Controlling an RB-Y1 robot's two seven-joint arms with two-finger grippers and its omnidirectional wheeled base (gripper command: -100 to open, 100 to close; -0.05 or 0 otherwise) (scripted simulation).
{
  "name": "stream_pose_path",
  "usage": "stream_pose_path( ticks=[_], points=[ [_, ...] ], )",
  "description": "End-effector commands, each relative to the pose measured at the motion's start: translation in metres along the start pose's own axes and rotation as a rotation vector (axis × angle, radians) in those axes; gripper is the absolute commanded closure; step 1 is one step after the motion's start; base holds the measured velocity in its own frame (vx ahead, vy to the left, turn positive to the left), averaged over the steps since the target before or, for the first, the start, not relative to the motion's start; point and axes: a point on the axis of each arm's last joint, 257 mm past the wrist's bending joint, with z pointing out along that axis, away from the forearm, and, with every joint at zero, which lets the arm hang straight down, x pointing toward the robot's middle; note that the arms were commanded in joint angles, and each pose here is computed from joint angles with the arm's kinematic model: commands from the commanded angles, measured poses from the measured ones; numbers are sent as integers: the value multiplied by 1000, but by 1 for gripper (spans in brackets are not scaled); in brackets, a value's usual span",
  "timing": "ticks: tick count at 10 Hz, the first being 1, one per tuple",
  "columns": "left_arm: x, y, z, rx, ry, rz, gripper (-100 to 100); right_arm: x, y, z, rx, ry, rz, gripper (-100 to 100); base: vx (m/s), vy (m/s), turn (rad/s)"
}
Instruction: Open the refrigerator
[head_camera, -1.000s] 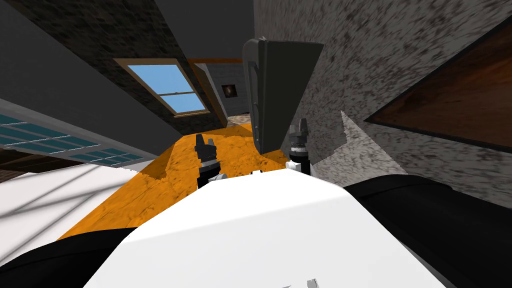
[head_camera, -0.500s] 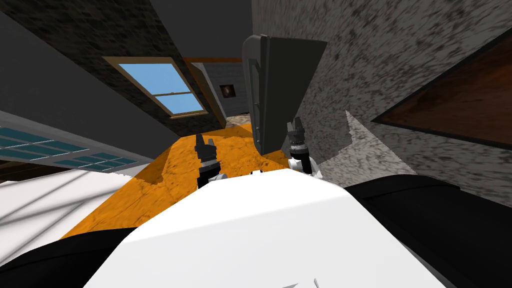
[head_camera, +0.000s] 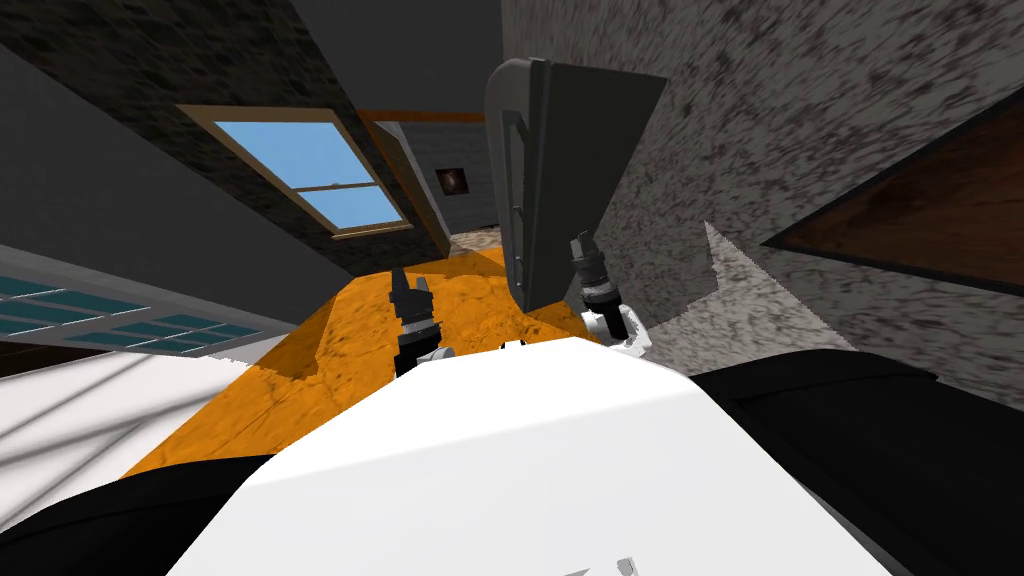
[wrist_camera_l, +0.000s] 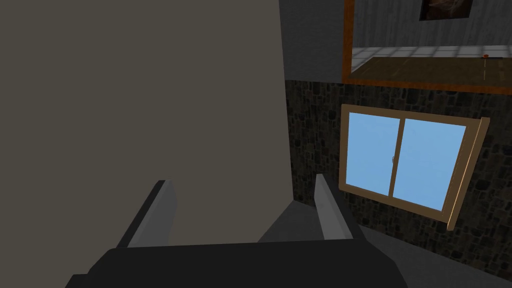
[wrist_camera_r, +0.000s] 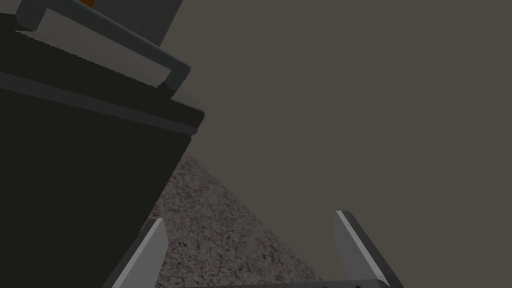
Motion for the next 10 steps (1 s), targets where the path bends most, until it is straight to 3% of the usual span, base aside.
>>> stream_pose_path(
  ticks=[1, 2, 3, 6, 7, 8, 9, 10],
  points=[
    [0, 0, 0, 0, 0, 0, 0, 6, 3, 8, -41, 67, -56, -100, 87, 88, -41],
    [0, 0, 0, 0, 0, 0, 0, 9, 5, 15, -76, 116, -106, -100, 120, 101, -83],
    [0, 0, 0, 0, 0, 0, 0, 10, 6, 15, -78, 124, -109, -100, 99, 86, -39],
    [0, 0, 0, 0, 0, 0, 0, 16, 10, 30, -153, 225, -219, -100, 115, 109, -67],
    [0, 0, 0, 0, 0, 0, 0, 17, 10, 30, -155, 238, -228, -100, 101, 100, -50],
    [0, 0, 0, 0, 0, 0, 0, 18, 13, 38, -191, 278, -281, -100, 111, 108, -73],
    [0, 0, 0, 0, 0, 0, 0, 20, 12, 38, -194, 294, -293, -100, 91, 90, -49],
    [0, 0, 0, 0, 0, 0, 0, 20, 15, 46, -229, 331, -346, -100, 107, 105, -99]
  ],
)
